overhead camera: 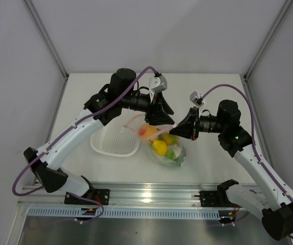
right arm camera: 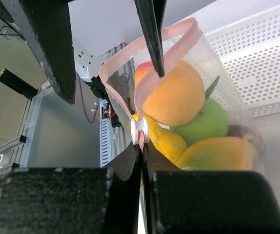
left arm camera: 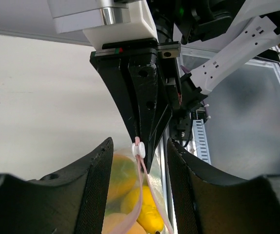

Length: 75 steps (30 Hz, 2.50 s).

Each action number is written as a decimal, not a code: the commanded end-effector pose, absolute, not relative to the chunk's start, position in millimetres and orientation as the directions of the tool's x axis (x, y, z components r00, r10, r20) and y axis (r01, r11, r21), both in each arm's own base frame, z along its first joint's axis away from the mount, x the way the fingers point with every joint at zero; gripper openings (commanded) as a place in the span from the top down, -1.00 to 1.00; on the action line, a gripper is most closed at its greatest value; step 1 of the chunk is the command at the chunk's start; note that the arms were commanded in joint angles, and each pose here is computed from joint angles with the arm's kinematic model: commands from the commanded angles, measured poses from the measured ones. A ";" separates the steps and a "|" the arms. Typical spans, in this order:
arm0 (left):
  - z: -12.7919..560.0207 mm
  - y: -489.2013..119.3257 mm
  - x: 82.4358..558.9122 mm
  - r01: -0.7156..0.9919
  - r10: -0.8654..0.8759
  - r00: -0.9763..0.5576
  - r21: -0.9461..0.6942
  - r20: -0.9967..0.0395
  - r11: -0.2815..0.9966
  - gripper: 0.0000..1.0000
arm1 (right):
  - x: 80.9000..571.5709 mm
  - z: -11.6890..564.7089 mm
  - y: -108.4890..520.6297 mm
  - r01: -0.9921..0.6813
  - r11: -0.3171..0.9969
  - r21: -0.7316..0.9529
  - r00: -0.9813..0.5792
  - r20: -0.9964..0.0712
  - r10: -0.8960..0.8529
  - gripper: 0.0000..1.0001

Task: Place the food in the zip-top bag and seal the zipper
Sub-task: Zip the zipper food storage bag at the center of the board.

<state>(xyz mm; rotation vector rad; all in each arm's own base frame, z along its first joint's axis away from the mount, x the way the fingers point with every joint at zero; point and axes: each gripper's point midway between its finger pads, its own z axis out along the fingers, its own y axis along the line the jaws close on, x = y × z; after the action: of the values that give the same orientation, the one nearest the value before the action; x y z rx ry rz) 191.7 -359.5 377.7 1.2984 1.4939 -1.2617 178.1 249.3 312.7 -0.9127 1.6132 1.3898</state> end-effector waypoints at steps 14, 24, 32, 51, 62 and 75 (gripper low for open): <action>365.5 -366.8 179.5 0.945 0.269 -0.269 -0.307 -0.925 -0.112 -0.06 | 183.6 342.5 250.2 -0.939 0.153 0.307 -0.310 -0.951 0.002 1.00; 356.1 -372.3 181.8 0.934 0.296 -0.296 -0.339 -0.908 -0.109 0.24 | 182.4 347.2 249.3 -0.942 0.158 0.297 -0.300 -0.954 0.001 1.00; 354.1 -374.4 183.1 0.930 0.306 -0.307 -0.352 -0.901 -0.106 0.57 | 181.4 345.7 249.8 -0.942 0.159 0.295 -0.299 -0.954 -0.004 1.00; 352.4 -364.4 190.3 0.953 0.299 -0.284 -0.302 -0.911 -0.013 0.99 | 186.7 334.1 237.0 -0.906 0.288 0.310 -0.313 -0.949 0.038 1.00; 346.1 -355.0 196.3 0.962 0.338 -0.265 -0.270 -0.903 0.032 0.99 | 193.6 343.6 227.8 -0.883 0.355 0.307 -0.293 -0.951 0.093 1.00; 359.6 -339.4 191.6 0.962 0.326 -0.258 -0.271 -0.909 0.006 0.99 | 187.2 335.5 226.3 -0.895 0.284 0.345 -0.349 -0.936 0.036 1.00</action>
<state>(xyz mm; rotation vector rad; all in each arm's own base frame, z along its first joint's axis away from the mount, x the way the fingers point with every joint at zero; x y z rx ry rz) 196.8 -349.9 325.3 1.3468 1.7427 -1.2607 194.1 223.6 322.2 -0.7234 1.6483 1.1912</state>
